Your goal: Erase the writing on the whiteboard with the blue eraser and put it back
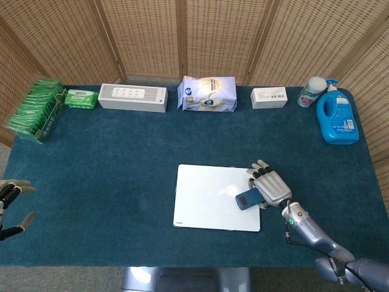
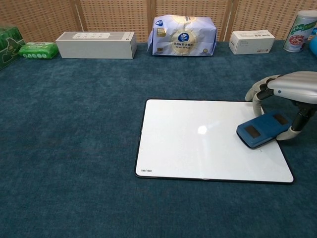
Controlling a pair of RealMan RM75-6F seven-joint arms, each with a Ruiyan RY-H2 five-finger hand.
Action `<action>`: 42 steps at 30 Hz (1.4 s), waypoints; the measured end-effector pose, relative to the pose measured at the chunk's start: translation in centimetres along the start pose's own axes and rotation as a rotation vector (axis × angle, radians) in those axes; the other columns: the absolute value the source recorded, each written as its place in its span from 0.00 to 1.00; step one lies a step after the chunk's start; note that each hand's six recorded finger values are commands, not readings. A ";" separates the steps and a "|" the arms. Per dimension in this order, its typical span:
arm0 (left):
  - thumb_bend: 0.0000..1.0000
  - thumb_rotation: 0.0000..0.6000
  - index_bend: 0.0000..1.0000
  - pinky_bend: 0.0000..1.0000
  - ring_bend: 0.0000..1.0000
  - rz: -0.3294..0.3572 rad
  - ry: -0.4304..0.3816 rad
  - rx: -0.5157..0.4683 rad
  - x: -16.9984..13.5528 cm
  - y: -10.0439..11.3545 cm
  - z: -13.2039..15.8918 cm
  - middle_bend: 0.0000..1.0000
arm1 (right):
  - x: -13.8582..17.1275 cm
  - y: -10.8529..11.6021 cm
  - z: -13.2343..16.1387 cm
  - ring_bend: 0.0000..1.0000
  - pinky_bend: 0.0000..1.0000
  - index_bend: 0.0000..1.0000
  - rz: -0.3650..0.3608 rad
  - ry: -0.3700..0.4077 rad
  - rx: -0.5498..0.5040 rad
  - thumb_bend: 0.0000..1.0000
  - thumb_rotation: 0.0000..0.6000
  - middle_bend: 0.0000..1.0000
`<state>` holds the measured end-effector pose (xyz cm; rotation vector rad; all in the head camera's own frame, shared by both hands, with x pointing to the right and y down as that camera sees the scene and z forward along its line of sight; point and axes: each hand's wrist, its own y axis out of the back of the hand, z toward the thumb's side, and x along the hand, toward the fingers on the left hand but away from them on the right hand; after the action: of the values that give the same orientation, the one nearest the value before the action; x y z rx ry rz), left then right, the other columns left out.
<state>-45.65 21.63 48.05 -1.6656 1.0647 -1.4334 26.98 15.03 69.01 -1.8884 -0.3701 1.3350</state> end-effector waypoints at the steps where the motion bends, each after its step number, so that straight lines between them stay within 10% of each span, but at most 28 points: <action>1: 0.36 1.00 0.35 0.20 0.25 0.000 0.000 0.000 0.0 0.0 0.0 0.30 | -0.2 0.2 0.1 0.00 0.00 0.86 -0.001 0.003 0.001 0.15 1.00 0.19; 19: 0.36 1.00 0.35 0.20 0.25 -0.004 0.006 0.000 -0.1 0.0 -0.2 0.30 | -2.2 0.3 2.1 0.00 0.00 0.86 0.014 0.034 -0.005 0.15 1.00 0.20; 42: 0.36 1.00 0.35 0.20 0.25 -0.008 -0.023 -0.009 0.6 -0.4 0.3 0.30 | 3.5 -2.2 1.7 0.00 0.00 0.86 0.016 -0.017 -0.042 0.15 1.00 0.20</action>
<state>-45.27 21.24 48.63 -1.6910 1.0540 -1.4129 27.28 19.34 68.04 -1.9196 -0.3950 1.3639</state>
